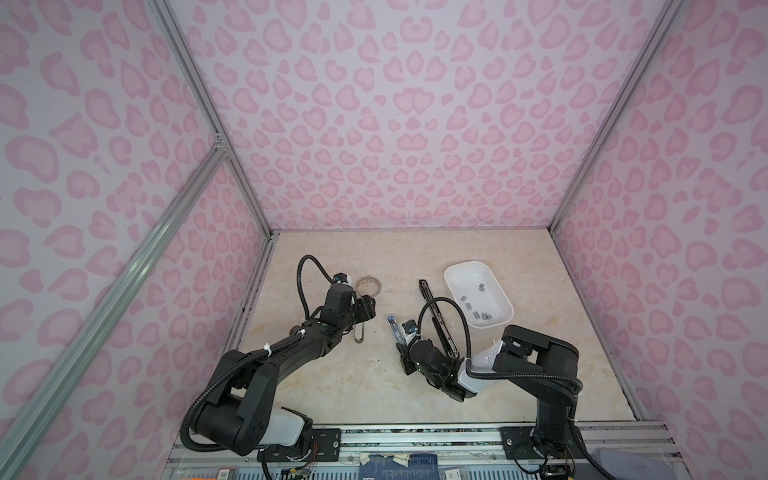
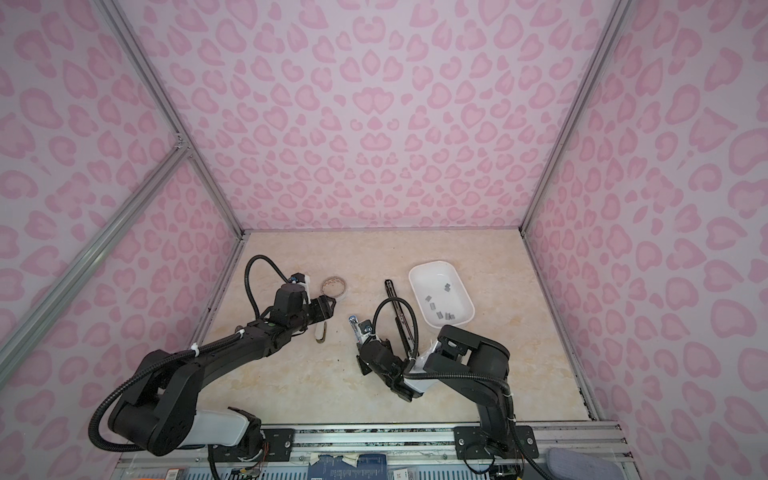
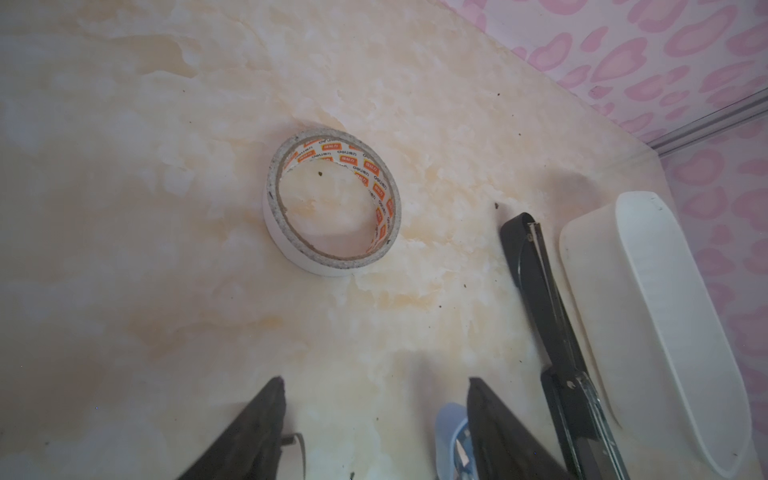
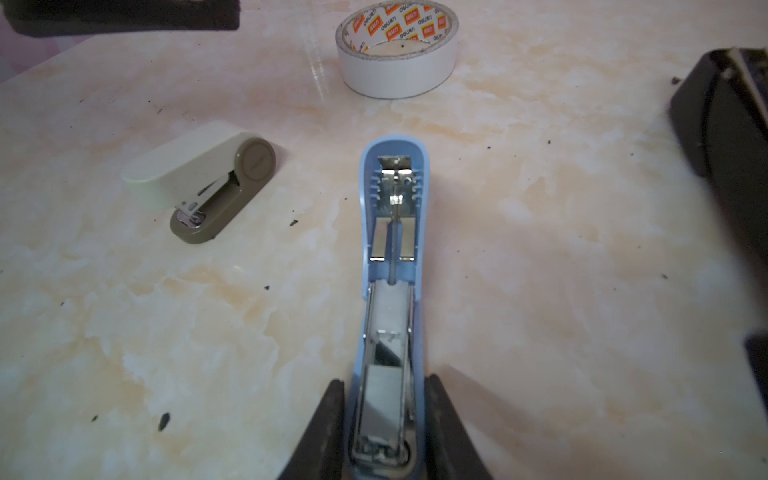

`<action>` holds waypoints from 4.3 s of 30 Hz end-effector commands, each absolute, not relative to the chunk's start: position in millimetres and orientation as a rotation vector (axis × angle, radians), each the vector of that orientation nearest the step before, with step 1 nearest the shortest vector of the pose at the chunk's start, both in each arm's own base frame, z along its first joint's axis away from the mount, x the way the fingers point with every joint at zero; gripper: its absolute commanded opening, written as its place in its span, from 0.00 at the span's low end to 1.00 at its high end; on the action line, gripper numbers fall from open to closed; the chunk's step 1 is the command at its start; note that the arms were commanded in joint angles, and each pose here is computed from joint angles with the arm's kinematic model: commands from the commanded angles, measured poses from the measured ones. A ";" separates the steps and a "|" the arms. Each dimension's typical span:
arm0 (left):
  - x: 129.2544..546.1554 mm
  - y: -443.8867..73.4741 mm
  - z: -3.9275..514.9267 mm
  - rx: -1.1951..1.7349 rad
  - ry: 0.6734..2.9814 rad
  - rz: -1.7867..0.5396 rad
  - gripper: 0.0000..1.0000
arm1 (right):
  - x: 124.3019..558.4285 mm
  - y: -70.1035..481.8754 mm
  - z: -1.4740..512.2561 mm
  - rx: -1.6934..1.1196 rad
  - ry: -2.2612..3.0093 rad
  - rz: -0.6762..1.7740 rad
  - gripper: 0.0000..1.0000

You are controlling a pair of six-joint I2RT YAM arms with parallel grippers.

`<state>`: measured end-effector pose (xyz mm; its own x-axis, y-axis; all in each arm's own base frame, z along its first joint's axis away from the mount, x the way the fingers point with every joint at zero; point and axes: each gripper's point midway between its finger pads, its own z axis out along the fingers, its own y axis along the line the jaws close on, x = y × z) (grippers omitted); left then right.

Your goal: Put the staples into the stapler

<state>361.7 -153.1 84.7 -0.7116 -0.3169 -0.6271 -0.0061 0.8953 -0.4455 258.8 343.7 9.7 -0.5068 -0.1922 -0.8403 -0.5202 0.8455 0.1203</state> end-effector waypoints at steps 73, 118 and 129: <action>315.7 -241.2 67.1 0.489 2.122 -0.686 0.47 | 255.0 333.2 70.3 -0.553 2.070 0.532 0.35; 308.5 -238.6 57.4 0.502 2.093 -0.693 0.40 | 270.2 350.3 16.8 -0.570 2.202 0.426 0.20; 309.7 -239.7 55.0 0.500 2.099 -0.696 0.39 | 265.6 344.6 9.7 -0.558 2.216 0.409 0.19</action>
